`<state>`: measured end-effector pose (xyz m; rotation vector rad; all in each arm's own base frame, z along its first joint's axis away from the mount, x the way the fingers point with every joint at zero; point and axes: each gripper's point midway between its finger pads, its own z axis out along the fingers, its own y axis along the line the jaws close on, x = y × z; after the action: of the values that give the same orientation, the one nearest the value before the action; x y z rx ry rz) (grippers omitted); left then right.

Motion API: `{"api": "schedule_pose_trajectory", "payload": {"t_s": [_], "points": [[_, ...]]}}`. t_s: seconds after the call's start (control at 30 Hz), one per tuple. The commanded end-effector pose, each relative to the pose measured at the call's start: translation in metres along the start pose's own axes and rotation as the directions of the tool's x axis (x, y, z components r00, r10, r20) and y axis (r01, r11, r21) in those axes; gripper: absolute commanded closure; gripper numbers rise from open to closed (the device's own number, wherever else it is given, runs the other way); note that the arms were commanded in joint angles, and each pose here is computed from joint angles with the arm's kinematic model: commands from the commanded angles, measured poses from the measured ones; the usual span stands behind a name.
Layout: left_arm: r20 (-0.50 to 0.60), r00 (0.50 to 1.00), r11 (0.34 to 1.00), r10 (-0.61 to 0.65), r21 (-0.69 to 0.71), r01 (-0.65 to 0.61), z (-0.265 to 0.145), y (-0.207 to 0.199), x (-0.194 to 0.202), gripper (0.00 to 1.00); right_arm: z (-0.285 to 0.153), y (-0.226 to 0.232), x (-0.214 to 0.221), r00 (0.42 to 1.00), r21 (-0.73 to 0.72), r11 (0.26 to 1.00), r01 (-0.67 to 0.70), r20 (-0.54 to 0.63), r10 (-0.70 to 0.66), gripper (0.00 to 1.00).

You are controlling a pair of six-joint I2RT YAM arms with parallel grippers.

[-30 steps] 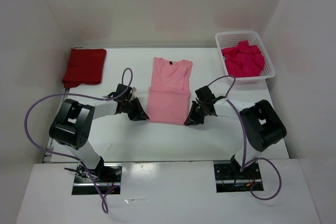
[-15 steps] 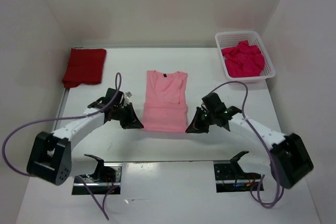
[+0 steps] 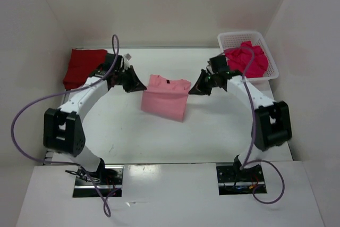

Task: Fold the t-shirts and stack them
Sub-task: Fold the long partially folded tshirt into a neat square

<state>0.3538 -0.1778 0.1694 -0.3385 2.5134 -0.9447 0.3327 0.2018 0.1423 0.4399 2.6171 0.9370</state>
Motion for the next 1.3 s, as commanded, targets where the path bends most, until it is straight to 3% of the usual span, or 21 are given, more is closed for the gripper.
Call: {"api": "schedule_pose_trajectory", "payload": {"t_s": [0.0,0.03,0.17,0.33,0.43,0.5,0.53,0.6,0.73,0.77,0.8,0.83,0.9,0.97,1.1,1.27], "points": [[0.129,0.991,0.999,0.04,-0.019,-0.038,0.022,0.002,-0.063,1.0,0.01,0.015,-0.074,0.985,-0.012,0.993,0.12,0.123,-0.118,1.0],[0.12,0.992,0.999,0.029,-0.047,-0.024,0.041,0.013,-0.071,1.0,0.029,-0.004,-0.085,0.992,0.036,0.996,0.078,0.1,-0.081,1.0],[0.163,0.986,0.996,0.04,-0.081,-0.027,0.072,0.02,-0.114,1.0,0.051,0.001,-0.134,0.986,0.043,0.995,0.093,0.135,-0.098,1.0],[0.145,0.989,0.997,0.006,-0.08,0.006,0.125,0.036,-0.138,0.98,0.086,-0.029,-0.154,0.989,0.133,0.989,0.07,0.118,-0.086,1.0],[0.171,0.985,0.997,-0.005,-0.07,0.017,0.14,0.033,-0.156,0.89,0.096,-0.032,-0.163,0.989,0.15,0.986,0.066,0.125,-0.085,1.0],[0.184,0.983,0.998,-0.007,-0.059,0.018,0.142,0.029,-0.164,0.79,0.098,-0.032,-0.174,0.989,0.153,0.987,0.058,0.129,-0.078,0.93],[0.194,0.981,0.998,-0.014,-0.05,0.025,0.14,0.025,-0.168,0.69,0.092,-0.019,-0.183,0.984,0.125,0.989,0.074,0.152,-0.093,0.84],[0.258,0.966,1.0,-0.005,-0.008,0.007,0.121,0.008,-0.185,0.58,0.089,-0.012,-0.181,0.984,0.125,0.988,0.09,0.145,-0.108,0.67],[0.34,0.94,0.998,0.029,0.035,-0.043,0.077,-0.024,-0.192,0.53,0.064,0.004,-0.18,0.97,0.125,0.985,0.122,0.195,-0.145,0.53],[0.326,0.945,0.999,0.023,0.025,-0.033,0.08,-0.013,-0.179,0.53,0.046,0.015,-0.179,0.961,0.107,0.985,0.137,0.225,-0.158,0.53],[0.326,0.945,0.999,0.023,0.025,-0.033,0.077,-0.009,-0.171,0.55,0.052,0.012,-0.165,0.965,0.103,0.985,0.135,0.212,-0.154,0.53],[0.317,0.947,0.997,0.039,0.048,-0.057,0.071,-0.022,-0.157,0.55,0.051,0.013,-0.157,0.965,0.1,0.985,0.142,0.207,-0.16,0.67],[0.218,0.974,0.998,0.056,0.021,-0.062,0.094,-0.011,-0.107,0.56,0.059,0.017,-0.127,0.972,0.078,0.984,0.16,0.162,-0.171,0.85],[0.158,0.986,0.997,0.06,0.031,-0.066,0.11,-0.004,-0.078,0.56,0.07,0.016,-0.108,0.977,0.073,0.982,0.173,0.118,-0.181,0.95],[0.03,1.0,0.999,-0.009,-0.038,0.011,0.131,0.049,-0.023,0.57,0.103,0.016,-0.056,0.984,0.038,0.983,0.177,-0.001,-0.177,1.0],[-0.062,0.998,0.999,-0.023,-0.042,0.021,0.125,0.057,0.036,0.59,0.121,-0.009,-0.008,0.985,0.066,0.986,0.154,-0.093,-0.148,1.0]]}}
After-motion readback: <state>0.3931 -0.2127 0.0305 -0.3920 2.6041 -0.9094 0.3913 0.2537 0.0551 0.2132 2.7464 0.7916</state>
